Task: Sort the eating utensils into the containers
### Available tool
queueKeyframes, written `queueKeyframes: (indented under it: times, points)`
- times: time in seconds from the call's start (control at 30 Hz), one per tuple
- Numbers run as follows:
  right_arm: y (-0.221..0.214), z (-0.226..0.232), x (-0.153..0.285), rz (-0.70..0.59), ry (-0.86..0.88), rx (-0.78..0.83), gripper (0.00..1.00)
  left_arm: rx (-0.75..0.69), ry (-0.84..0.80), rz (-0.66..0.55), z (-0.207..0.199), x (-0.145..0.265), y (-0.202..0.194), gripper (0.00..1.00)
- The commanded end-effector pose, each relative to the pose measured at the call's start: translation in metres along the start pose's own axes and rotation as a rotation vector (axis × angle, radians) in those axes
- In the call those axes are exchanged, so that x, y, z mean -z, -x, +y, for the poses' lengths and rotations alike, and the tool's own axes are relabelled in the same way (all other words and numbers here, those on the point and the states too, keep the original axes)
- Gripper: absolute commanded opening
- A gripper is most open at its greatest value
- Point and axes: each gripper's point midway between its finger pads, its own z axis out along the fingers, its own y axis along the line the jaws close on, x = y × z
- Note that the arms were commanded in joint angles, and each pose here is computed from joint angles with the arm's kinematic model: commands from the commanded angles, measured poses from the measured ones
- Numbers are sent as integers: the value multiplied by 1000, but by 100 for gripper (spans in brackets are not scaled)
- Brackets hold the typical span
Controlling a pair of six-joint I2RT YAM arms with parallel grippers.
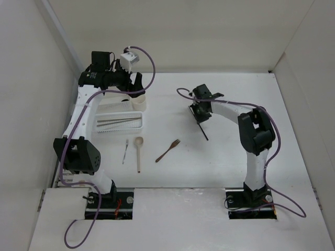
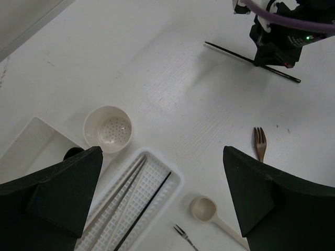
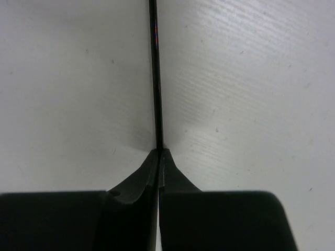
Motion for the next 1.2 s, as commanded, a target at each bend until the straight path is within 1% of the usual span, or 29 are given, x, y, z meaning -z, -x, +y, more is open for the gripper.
queueKeyframes:
  times: [0.0, 0.03, 0.07, 0.1, 0.13, 0.23, 0.27, 0.3, 0.33, 0.37, 0.4, 0.43, 0.47, 0.53, 0.57, 0.6, 0.67, 0.7, 0.8, 0.83, 0.87, 0.93, 1.0, 1.1, 1.13, 1.17]
  points:
    - [47, 6, 37, -203, 89, -104, 0, -61, 3, -48, -8, 11, 16, 99]
    - [50, 3, 42, -227, 102, -126, 0, -74, 14, -28, -8, 9, 13, 99]
    - [68, 8, 58, -302, 135, -146, 0, -90, 40, 12, -11, 5, 8, 99]
    - [71, 8, 63, -325, 139, -157, 0, -101, 17, 30, -17, -2, 4, 99]
    - [74, 7, 68, -345, 155, -172, 0, -118, 64, 68, -12, -5, -3, 99]
    - [97, 16, 93, -445, 218, -191, 0, -145, 43, 134, -22, -17, -20, 99]
    - [99, 18, 94, -452, 231, -187, 0, -151, 34, 134, -26, -19, -19, 99]
    - [104, 21, 105, -479, 254, -207, 0, -150, 16, 126, -29, -19, -18, 99]
    - [115, 20, 113, -524, 271, -222, 0, -149, -1, 119, -32, -20, -17, 99]
    - [123, 27, 125, -560, 322, -226, 0, -146, -50, 98, -41, -21, -14, 99]
    - [133, 32, 138, -606, 359, -236, 0, -144, -83, 85, -47, -21, -12, 99]
    - [142, 38, 151, -641, 407, -286, 0, -148, -126, 71, -57, -23, -10, 99]
    - [157, 45, 169, -711, 471, -284, 0, -144, -190, 44, -67, -26, -6, 99]
    - [176, 64, 196, -775, 557, -310, 0, -148, -258, 5, -88, -31, 7, 99]
    - [189, 70, 206, -825, 585, -306, 0, -145, -284, -12, -92, -36, 13, 99]
    - [199, 86, 228, -866, 633, -285, 0, -121, -313, -36, -98, -35, 22, 99]
    - [209, 104, 238, -886, 693, -289, 0, -91, -360, -37, -109, -46, 24, 99]
    - [212, 119, 252, -903, 734, -271, 0, -87, -355, -54, -107, -48, 30, 99]
    - [222, 134, 271, -933, 802, -278, 0, -45, -361, -66, -108, -51, 36, 99]
    - [221, 141, 275, -937, 821, -275, 0, -30, -351, -53, -105, -55, 33, 99]
    - [218, 148, 273, -928, 835, -277, 0, -19, -333, -54, -102, -56, 34, 99]
    - [217, 154, 282, -946, 878, -284, 0, -12, -321, -65, -100, -57, 38, 99]
    - [213, 161, 281, -934, 908, -287, 0, 6, -321, -64, -99, -61, 38, 99]
    - [213, 163, 284, -934, 925, -288, 0, 20, -319, -77, -99, -60, 44, 88]
    - [213, 163, 284, -934, 925, -288, 0, 20, -319, -77, -99, -60, 44, 79]
    - [213, 163, 284, -934, 925, -288, 0, 15, -317, -84, -99, -58, 47, 73]
